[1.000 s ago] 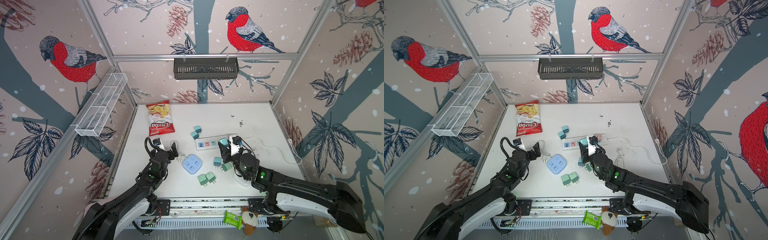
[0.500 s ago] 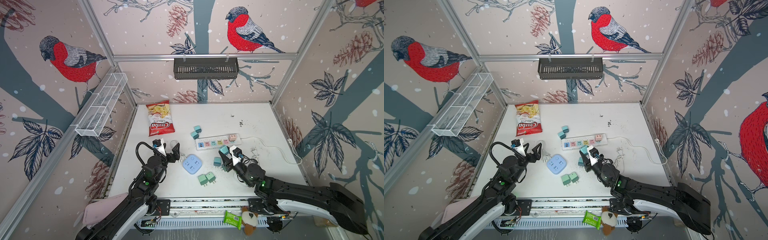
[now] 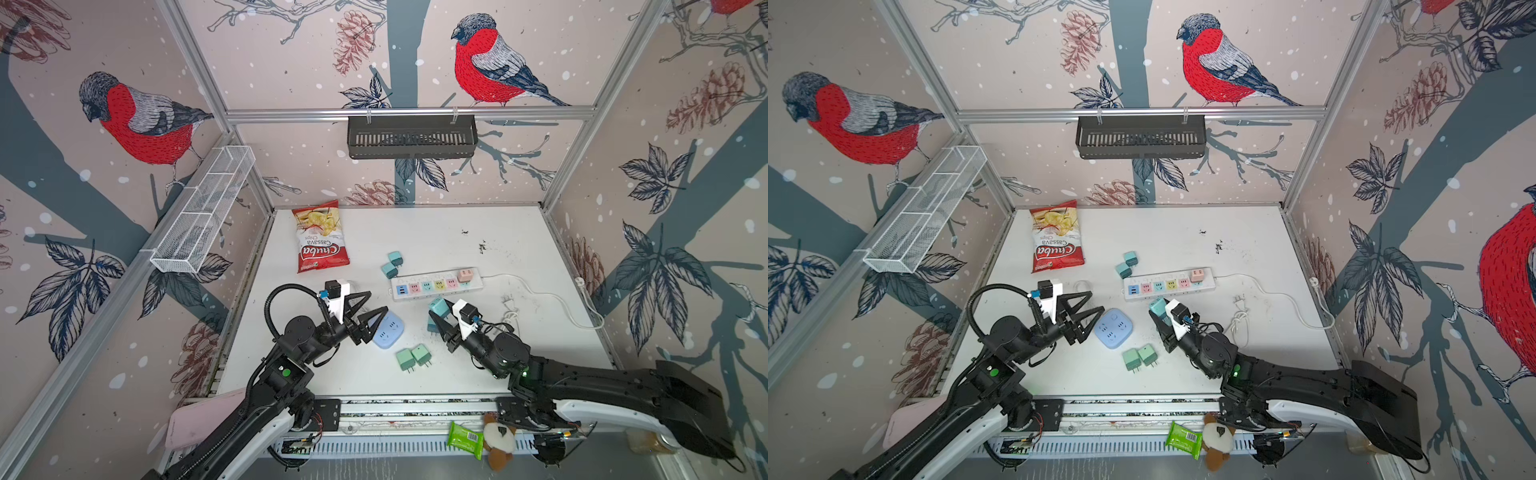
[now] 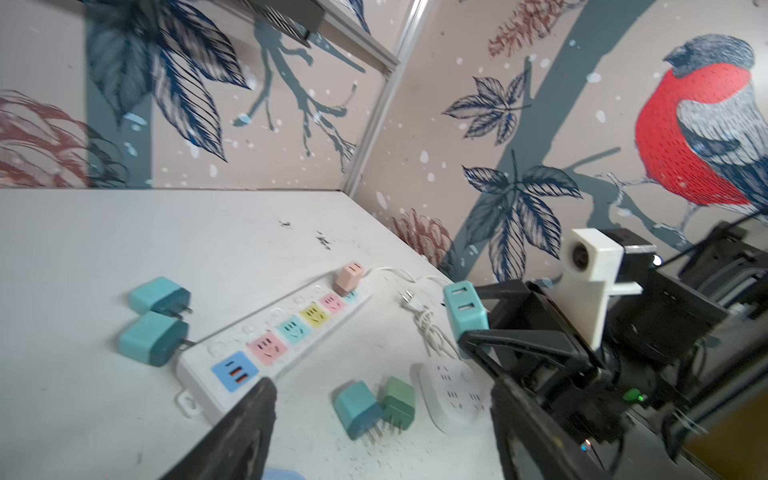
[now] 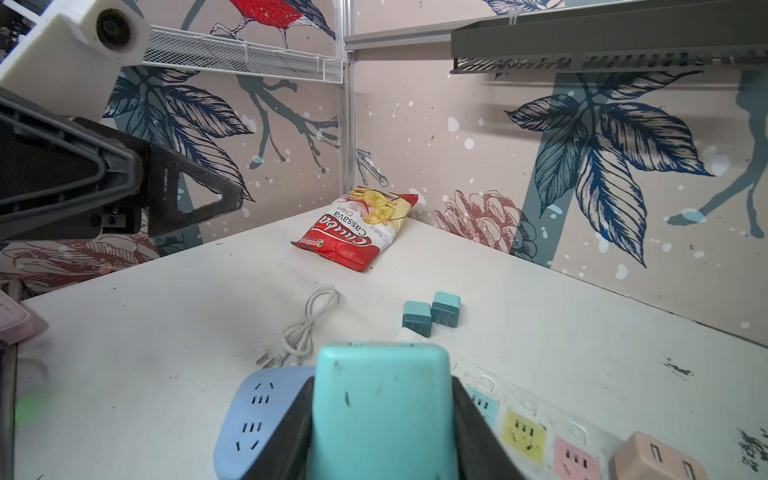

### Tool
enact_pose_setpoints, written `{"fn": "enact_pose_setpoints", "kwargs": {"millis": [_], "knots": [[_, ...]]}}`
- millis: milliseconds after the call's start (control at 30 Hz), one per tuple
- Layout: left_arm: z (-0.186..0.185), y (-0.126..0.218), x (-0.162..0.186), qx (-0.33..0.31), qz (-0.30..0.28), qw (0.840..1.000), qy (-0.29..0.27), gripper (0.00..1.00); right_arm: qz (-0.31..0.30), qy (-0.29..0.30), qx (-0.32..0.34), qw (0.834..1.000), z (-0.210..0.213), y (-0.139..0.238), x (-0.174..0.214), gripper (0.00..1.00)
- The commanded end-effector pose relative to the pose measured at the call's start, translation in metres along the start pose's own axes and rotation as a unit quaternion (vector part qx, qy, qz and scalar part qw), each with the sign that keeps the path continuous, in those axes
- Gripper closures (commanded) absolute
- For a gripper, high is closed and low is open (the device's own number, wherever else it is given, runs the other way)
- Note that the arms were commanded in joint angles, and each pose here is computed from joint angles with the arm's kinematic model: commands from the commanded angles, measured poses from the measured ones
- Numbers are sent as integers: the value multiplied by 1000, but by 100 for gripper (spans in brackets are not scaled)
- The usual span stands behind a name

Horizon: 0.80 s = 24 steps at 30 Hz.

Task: Insert the plug
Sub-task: 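Grasp the teal adapter with the left gripper from the right gripper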

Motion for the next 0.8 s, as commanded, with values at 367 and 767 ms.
{"fn": "enact_pose_setpoints", "kwargs": {"millis": [367,767], "knots": [[-50,-37,-3,121,59,991,15,23,-18,30,-39,999,38,-6,-5,96],[-53,-54,9,118,103,987,33,28,-20,61,-63,996,61,-3,-2,97]]}}
Point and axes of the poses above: each gripper's point midway between its finger pads, its own y axis back along the fingers, its own z axis along the line the jaws close on, x = y × z, the point moved 9 cm from there along y, back along the fingers, and after that the axes turned 13 degrees about -y, right-handed, at the moved point
